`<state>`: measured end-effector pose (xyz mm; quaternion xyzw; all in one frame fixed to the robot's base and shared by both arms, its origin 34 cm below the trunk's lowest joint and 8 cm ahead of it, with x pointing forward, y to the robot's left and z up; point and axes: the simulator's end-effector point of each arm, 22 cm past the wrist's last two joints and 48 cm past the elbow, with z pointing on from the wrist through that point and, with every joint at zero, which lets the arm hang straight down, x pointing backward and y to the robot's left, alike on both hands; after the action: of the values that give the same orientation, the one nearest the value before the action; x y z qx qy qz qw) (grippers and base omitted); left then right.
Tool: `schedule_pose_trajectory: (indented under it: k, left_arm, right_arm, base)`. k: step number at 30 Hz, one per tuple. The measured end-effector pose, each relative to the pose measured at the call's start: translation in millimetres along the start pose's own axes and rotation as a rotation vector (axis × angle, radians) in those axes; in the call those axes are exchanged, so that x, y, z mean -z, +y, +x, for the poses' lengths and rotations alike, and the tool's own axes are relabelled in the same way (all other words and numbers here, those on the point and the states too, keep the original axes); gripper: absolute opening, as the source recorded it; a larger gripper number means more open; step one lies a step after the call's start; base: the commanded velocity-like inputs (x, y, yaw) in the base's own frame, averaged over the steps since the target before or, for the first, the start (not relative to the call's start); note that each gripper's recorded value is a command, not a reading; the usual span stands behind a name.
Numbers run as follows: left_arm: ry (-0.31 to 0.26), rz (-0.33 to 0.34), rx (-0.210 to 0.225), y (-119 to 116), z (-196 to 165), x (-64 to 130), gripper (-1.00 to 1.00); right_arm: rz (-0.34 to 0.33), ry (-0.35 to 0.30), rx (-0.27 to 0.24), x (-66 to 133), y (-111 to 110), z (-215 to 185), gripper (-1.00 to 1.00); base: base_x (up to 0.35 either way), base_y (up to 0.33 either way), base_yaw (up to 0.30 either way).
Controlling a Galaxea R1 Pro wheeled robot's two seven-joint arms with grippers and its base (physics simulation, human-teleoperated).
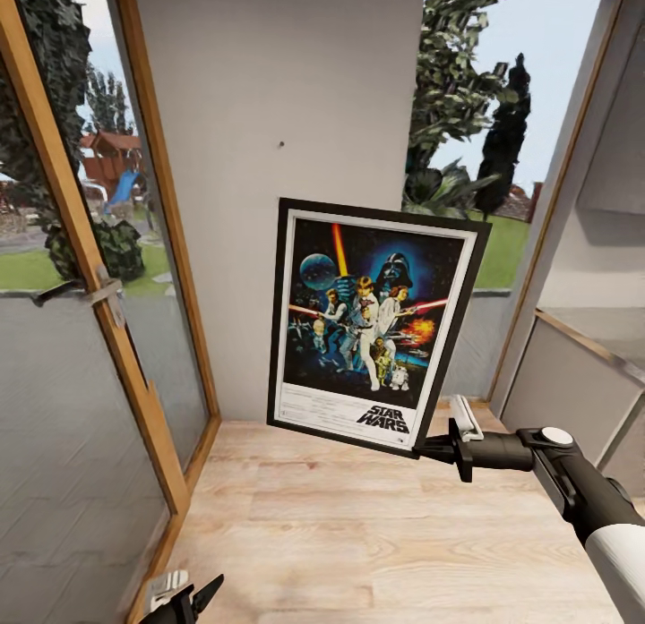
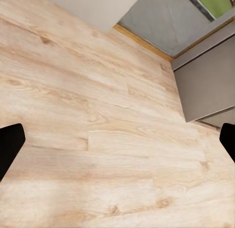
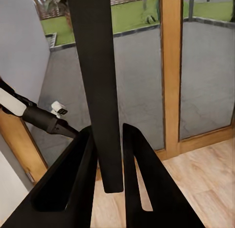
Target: Pick up the poster from the kitchen countertop and hang it on one of the wall nails in the kitchen.
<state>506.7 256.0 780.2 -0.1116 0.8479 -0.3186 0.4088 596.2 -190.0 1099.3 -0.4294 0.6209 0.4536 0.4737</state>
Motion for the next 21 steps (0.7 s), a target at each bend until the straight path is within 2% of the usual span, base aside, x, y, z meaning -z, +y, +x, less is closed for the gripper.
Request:
schedule_pose_trajectory:
  k: [5, 9, 21]
  left_arm:
    - [0.000, 0.000, 0.000, 0.2, -0.1, 0.2, 1.00]
    - [0.000, -0.001, -0.001, 0.3, -0.1, 0.5, 1.00]
    - [-0.001, -0.001, -0.001, 0.4, -0.2, 0.5, 1.00]
  right_arm:
    - [0.000, 0.000, 0.000, 0.0, 0.0, -0.2, -1.00]
    - [0.000, 0.000, 0.002, 0.0, 0.4, -0.4, -1.00]
    - [-0.001, 0.000, 0.003, 0.0, 0.8, -0.6, -1.00]
  base:
    - [0.034, 0.015, -0.009]
    - [0.175, 0.004, -0.002]
    - [0.316, 0.000, 0.000]
